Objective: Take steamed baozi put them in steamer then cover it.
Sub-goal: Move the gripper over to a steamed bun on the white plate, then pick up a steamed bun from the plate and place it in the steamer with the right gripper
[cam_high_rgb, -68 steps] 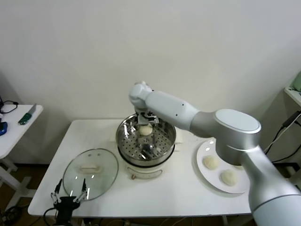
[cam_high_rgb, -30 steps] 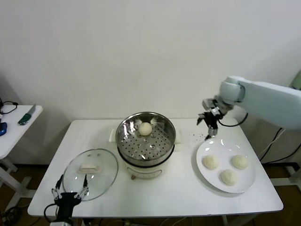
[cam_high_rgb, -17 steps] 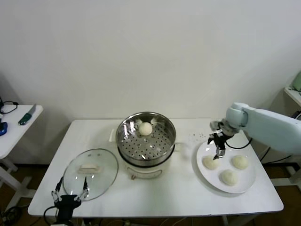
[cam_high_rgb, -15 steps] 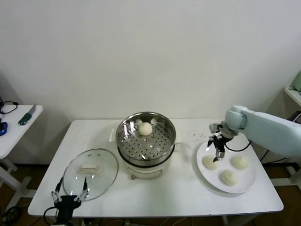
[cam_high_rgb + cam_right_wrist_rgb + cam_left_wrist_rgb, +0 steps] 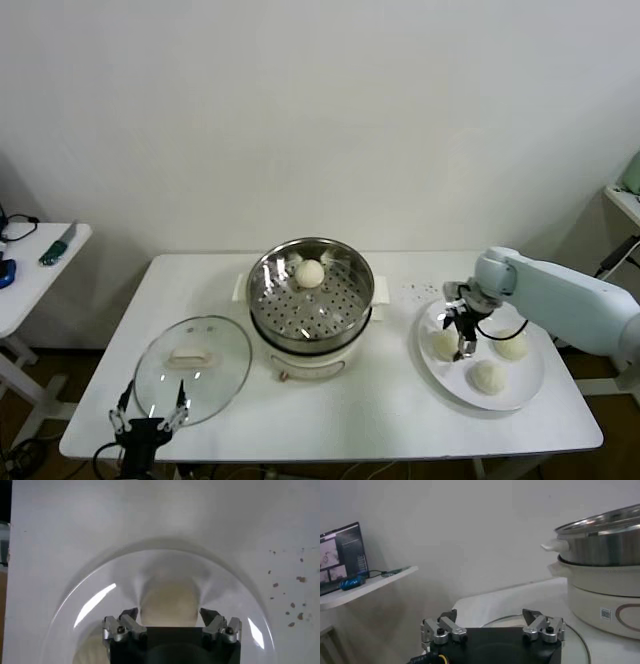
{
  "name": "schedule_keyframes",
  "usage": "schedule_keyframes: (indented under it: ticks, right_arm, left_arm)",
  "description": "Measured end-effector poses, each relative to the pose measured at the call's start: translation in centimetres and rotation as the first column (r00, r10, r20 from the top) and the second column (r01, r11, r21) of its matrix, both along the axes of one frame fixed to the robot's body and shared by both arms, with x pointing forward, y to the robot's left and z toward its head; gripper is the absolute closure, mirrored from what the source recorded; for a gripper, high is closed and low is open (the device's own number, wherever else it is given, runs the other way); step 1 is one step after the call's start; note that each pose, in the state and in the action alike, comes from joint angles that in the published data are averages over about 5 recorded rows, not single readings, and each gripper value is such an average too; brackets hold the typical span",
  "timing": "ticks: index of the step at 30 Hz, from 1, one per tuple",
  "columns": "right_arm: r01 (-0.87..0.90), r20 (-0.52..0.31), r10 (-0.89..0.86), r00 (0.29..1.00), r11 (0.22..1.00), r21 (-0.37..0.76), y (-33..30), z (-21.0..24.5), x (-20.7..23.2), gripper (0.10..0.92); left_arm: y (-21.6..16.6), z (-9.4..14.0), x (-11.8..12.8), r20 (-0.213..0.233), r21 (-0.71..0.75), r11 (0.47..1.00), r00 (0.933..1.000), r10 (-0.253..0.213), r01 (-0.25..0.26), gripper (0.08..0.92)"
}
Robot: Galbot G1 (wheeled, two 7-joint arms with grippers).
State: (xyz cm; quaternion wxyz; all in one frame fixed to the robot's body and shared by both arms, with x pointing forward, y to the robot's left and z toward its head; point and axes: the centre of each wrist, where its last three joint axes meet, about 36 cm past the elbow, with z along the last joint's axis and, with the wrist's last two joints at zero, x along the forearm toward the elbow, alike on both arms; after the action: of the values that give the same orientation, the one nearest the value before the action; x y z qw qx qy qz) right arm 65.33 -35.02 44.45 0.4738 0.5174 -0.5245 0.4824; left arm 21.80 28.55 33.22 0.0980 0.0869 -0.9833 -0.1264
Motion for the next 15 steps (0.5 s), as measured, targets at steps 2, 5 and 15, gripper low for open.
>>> schedule_keyframes:
  ticks: [2,5,15]
  right_arm:
    - [0.002,0.000,-0.002,1.000,1.000,0.001,0.00,-0.24,0.07,0.224]
    - [0.007,0.002,-0.007,1.000,1.000,0.006,-0.05,-0.31,0.17,0.288]
    - [0.022,0.003,-0.022,1.000,1.000,0.014,-0.80,0.32,0.07,0.368]
  left_arm:
    - [0.01,-0.01,0.00,0.000,0.000,1.000,1.0000,0.000,0.000,0.177]
    - [-0.01,-0.02,-0.03,-0.001,0.000,1.000,1.0000,0.000,0.000,0.177]
    - [-0.09,0.05,-0.14,-0.002,0.002,1.000,1.0000,-0.003,0.003,0.177]
